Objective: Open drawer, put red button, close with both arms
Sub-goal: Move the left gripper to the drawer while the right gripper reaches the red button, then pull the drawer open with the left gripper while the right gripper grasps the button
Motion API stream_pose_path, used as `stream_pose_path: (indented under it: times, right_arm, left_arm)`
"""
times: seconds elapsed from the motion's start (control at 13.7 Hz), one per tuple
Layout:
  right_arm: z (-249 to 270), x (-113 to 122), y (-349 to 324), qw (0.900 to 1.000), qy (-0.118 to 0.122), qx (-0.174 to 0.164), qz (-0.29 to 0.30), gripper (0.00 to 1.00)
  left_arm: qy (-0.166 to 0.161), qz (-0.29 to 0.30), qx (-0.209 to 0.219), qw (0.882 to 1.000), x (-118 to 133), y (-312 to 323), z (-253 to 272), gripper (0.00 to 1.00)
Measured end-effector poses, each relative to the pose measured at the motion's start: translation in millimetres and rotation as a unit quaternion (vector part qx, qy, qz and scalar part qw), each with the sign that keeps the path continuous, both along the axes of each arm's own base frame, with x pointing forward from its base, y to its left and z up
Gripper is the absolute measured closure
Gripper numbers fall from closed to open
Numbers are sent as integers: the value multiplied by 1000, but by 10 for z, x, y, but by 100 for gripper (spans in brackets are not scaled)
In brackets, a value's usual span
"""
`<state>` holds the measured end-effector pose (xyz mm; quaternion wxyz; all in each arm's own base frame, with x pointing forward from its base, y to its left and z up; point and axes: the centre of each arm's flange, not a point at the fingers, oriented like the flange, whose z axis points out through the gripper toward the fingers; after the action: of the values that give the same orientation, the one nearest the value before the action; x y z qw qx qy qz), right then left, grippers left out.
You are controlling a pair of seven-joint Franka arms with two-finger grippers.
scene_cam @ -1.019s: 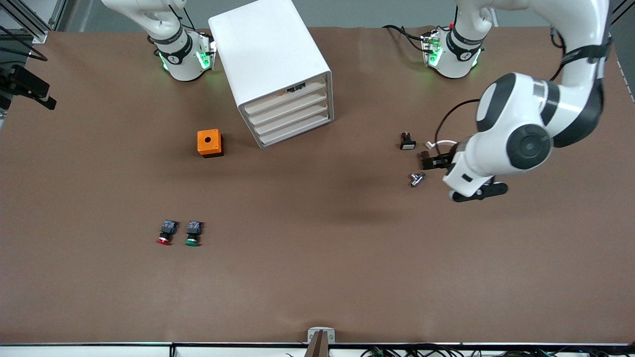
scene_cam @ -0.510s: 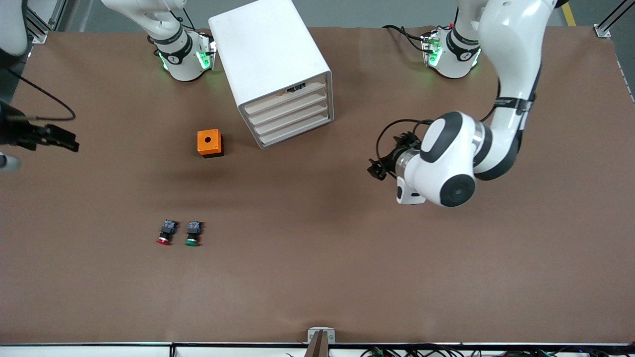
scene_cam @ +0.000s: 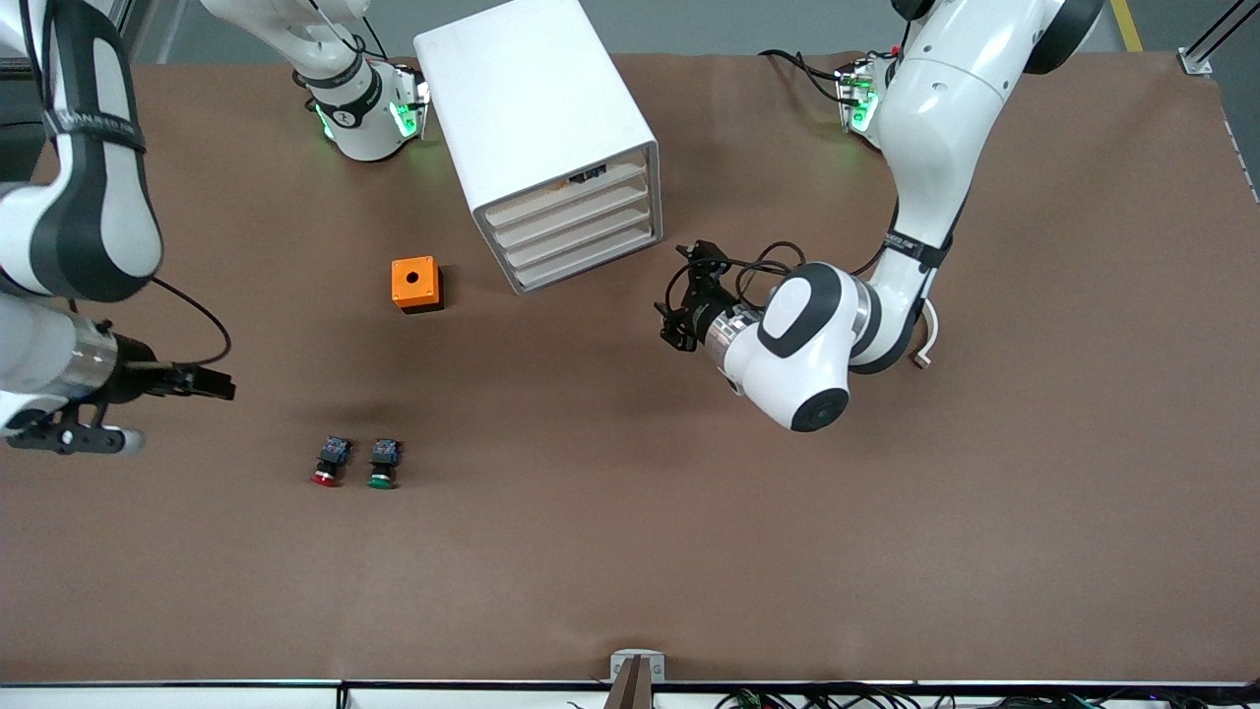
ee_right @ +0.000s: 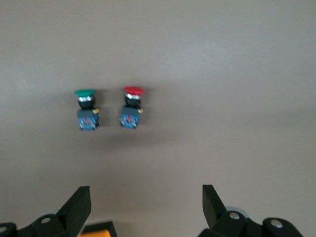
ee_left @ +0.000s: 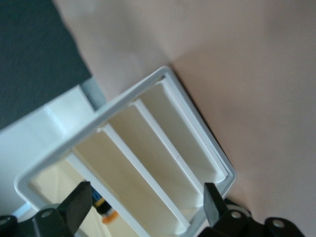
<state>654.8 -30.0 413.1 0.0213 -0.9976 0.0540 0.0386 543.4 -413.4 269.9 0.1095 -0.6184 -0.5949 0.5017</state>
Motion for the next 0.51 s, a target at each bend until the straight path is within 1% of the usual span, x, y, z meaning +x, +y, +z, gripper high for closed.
stream_pose_path:
  times: [0.07,0.22,0.36,0.51]
  right_arm:
    - [-140,52,47,1000,-5,1,-15,0]
    - [-450,117,145,998,-1,-2,-58,0]
    - [-787,192,330,995,-2,-8,-96,0]
    - [-1107,260,452,994,-9,-11,-108,0]
  left_arm:
    - [29,18,15,999,-24,-34,-100,0]
    - [85,48,41,994,-85,-119,-281,0]
    - [135,64,65,987,-164,-193,-396,0]
    - [176,70,90,978,-241,-227,-534,1]
